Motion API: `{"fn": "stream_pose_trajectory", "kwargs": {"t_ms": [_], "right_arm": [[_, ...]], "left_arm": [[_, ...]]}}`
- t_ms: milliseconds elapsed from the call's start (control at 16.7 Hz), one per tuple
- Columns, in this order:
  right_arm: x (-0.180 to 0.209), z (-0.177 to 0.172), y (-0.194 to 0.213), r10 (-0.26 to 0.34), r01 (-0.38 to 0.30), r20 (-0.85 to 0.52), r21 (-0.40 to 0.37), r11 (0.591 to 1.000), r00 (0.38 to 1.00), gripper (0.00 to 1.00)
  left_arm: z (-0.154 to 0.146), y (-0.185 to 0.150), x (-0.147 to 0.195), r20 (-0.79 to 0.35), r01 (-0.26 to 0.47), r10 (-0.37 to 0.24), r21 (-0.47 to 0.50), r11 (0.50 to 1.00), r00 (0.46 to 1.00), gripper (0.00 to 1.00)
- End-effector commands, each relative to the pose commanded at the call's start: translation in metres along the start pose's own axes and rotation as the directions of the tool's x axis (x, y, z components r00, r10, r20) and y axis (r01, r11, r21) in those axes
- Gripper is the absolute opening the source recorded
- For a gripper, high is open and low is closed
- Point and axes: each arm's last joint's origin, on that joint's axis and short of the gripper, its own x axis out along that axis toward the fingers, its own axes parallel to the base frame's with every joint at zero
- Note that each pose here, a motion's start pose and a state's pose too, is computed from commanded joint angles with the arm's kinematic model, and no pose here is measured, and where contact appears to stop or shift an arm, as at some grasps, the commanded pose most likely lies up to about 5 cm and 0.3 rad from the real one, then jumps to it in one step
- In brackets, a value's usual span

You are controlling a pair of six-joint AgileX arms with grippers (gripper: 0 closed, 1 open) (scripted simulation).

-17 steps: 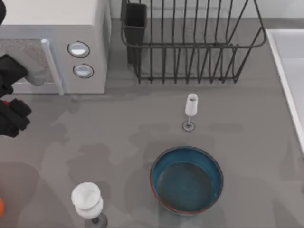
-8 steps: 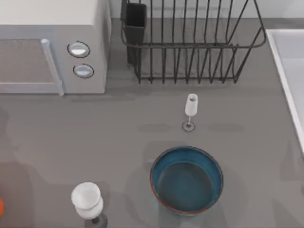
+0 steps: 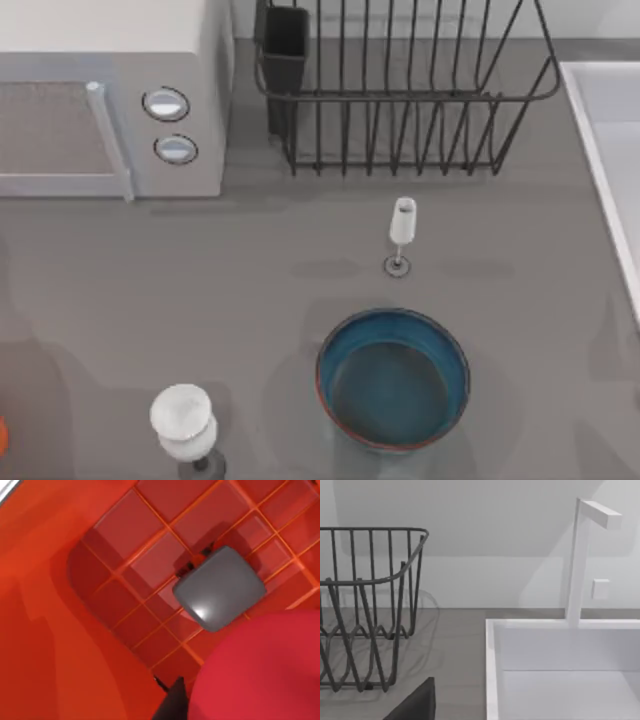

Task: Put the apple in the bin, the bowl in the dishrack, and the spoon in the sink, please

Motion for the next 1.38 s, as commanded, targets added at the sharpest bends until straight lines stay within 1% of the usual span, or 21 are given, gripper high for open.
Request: {"fn": "stream_pose_trajectory", "kwargs": {"t_ms": [180,300,600,1380], "right_arm": [[0.0,0.0,0.0,0.0,0.0,0.0,0.0,1.0,1.0,1.0],[0.0,0.0,0.0,0.0,0.0,0.0,0.0,1.0,1.0,1.0],[0.0,0.0,0.0,0.0,0.0,0.0,0.0,1.0,1.0,1.0],[0.0,0.0,0.0,0.0,0.0,0.0,0.0,1.0,1.0,1.0]], "left_arm": [[-0.002,0.001,0.034,-0.008,-0.005,0.005,-0.01,1.0,1.0,0.0],[-0.005,0.001,0.049,-0.017,-0.005,0.005,-0.012,1.0,1.0,0.0],[-0.006,0.001,0.053,-0.021,-0.005,0.004,-0.012,1.0,1.0,0.0],[-0.006,0.001,0.053,-0.021,-0.005,0.004,-0.012,1.0,1.0,0.98]]}}
